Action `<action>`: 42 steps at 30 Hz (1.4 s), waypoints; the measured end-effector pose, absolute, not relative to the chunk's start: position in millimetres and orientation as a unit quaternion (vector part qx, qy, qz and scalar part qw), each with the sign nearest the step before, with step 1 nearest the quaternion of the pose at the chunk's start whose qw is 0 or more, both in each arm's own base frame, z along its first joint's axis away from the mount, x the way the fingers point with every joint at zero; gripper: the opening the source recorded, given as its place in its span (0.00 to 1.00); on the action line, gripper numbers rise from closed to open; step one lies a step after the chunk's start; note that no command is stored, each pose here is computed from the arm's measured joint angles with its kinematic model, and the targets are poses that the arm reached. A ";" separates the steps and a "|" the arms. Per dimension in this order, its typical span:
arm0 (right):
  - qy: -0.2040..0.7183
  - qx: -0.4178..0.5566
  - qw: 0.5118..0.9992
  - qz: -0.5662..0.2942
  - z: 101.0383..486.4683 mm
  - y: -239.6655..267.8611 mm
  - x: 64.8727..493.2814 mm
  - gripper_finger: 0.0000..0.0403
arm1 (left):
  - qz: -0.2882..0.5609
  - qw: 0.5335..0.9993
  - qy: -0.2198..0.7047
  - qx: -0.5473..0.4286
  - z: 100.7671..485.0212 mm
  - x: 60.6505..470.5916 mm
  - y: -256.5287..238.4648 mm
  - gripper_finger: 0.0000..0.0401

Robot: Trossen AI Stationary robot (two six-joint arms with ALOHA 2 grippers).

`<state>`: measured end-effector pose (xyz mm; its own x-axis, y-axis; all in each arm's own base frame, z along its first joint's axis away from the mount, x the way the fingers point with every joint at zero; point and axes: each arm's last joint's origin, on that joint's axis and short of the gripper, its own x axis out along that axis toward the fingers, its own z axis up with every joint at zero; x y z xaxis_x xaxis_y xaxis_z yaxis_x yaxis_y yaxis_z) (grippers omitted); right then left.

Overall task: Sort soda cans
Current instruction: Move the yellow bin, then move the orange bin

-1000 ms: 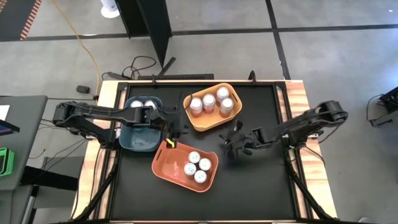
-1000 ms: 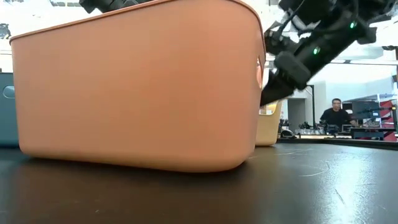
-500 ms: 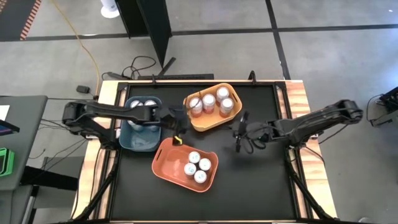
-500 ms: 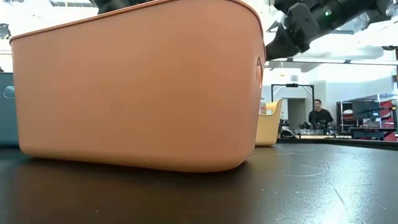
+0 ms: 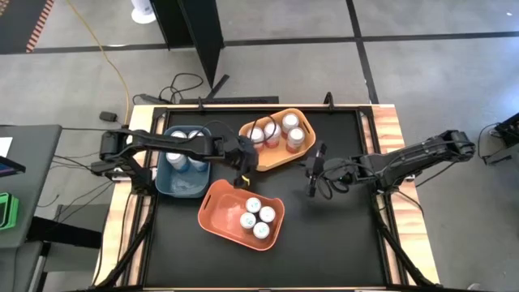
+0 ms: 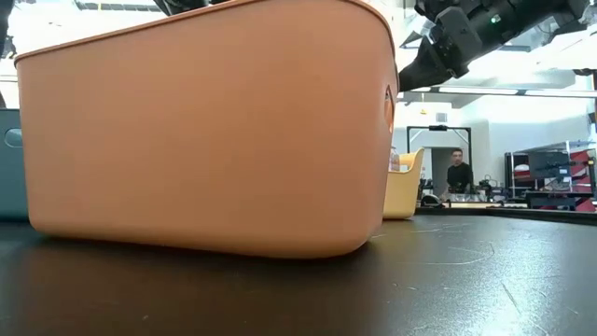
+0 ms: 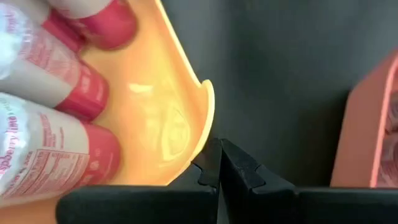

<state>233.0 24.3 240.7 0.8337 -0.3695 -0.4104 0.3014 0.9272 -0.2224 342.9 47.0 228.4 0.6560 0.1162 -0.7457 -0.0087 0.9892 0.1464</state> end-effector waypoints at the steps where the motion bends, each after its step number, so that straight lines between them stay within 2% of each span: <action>1: 0.229 -0.074 0.955 -0.176 240.7 24.3 233.0 0.01 | 0.042 0.908 0.412 0.060 228.8 342.7 48.9 0.00; 33: 0.238 -0.074 0.952 -0.176 238.8 24.2 232.1 0.01 | 0.175 0.879 0.443 0.009 226.5 324.2 103.5 0.00; 42: 0.239 -0.074 0.952 -0.176 238.6 24.2 232.0 0.01 | 0.144 0.872 0.468 0.014 224.4 320.8 97.3 0.00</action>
<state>232.0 24.2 238.6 0.8236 -0.3712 -0.4289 0.3007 0.9269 -0.2247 320.8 97.3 224.4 0.5198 0.2641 -0.8125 -0.2381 0.9581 0.1591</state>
